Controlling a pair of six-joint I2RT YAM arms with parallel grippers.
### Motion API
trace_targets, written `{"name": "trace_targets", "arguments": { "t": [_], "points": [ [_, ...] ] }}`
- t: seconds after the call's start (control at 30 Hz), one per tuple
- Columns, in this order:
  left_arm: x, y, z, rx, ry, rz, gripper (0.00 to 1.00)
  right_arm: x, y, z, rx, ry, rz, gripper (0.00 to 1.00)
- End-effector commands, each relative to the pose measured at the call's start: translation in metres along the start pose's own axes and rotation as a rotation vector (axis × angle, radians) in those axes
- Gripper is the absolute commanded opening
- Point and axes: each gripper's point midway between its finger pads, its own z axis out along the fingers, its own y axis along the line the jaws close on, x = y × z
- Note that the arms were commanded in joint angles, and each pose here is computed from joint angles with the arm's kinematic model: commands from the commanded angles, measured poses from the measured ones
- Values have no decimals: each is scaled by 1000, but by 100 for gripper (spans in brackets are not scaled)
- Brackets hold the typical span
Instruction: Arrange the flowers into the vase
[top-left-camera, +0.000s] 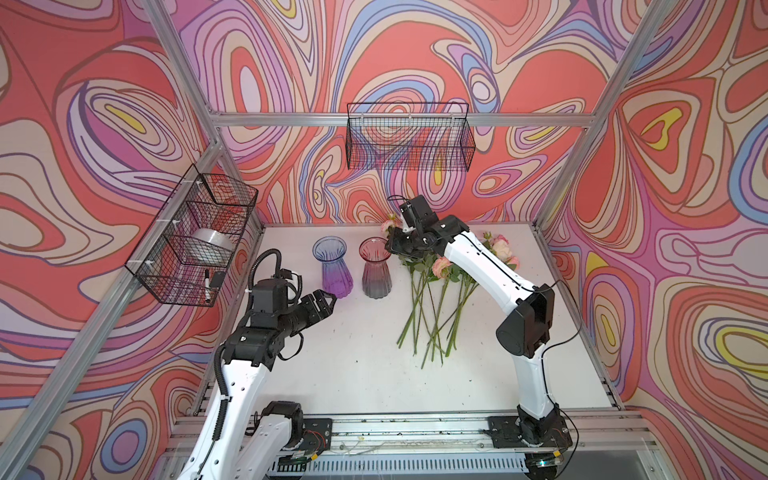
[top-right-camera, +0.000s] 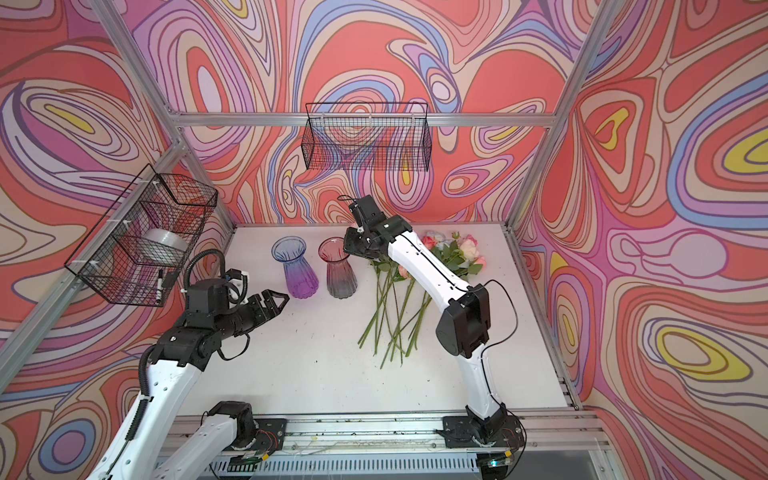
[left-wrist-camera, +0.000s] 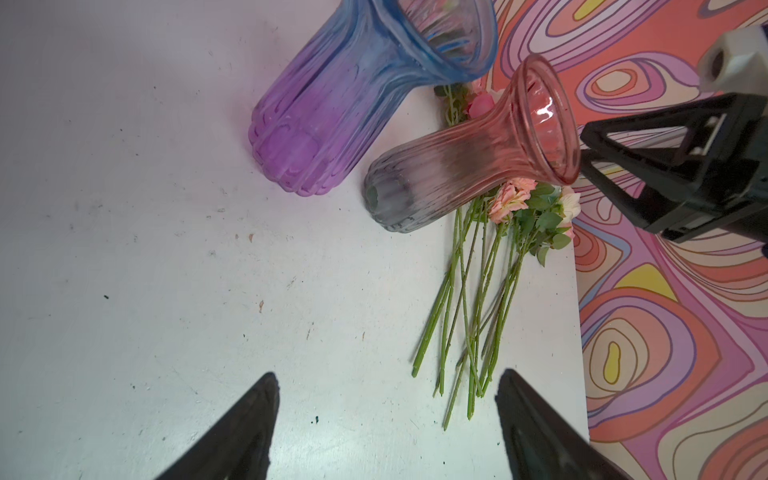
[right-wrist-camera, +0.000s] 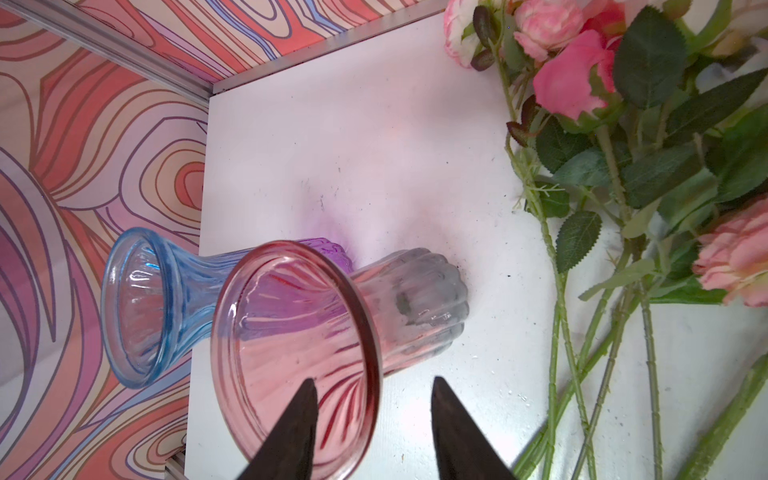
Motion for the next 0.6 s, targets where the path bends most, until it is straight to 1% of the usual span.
{"name": "trace_targets", "arguments": {
  "t": [0.0,0.27,0.4,0.57],
  "points": [
    [7,-1,2,24,29,-11,82,6,-5,10,34,30,10,43],
    [7,1,2,4,36,23,83,9,-5,23,55,50,-13,36],
    [6,0,1,-5,42,30,84,10,-4,24,64,54,-35,35],
    [7,0,-2,-8,41,41,84,12,-5,23,80,58,-68,27]
  ]
}}
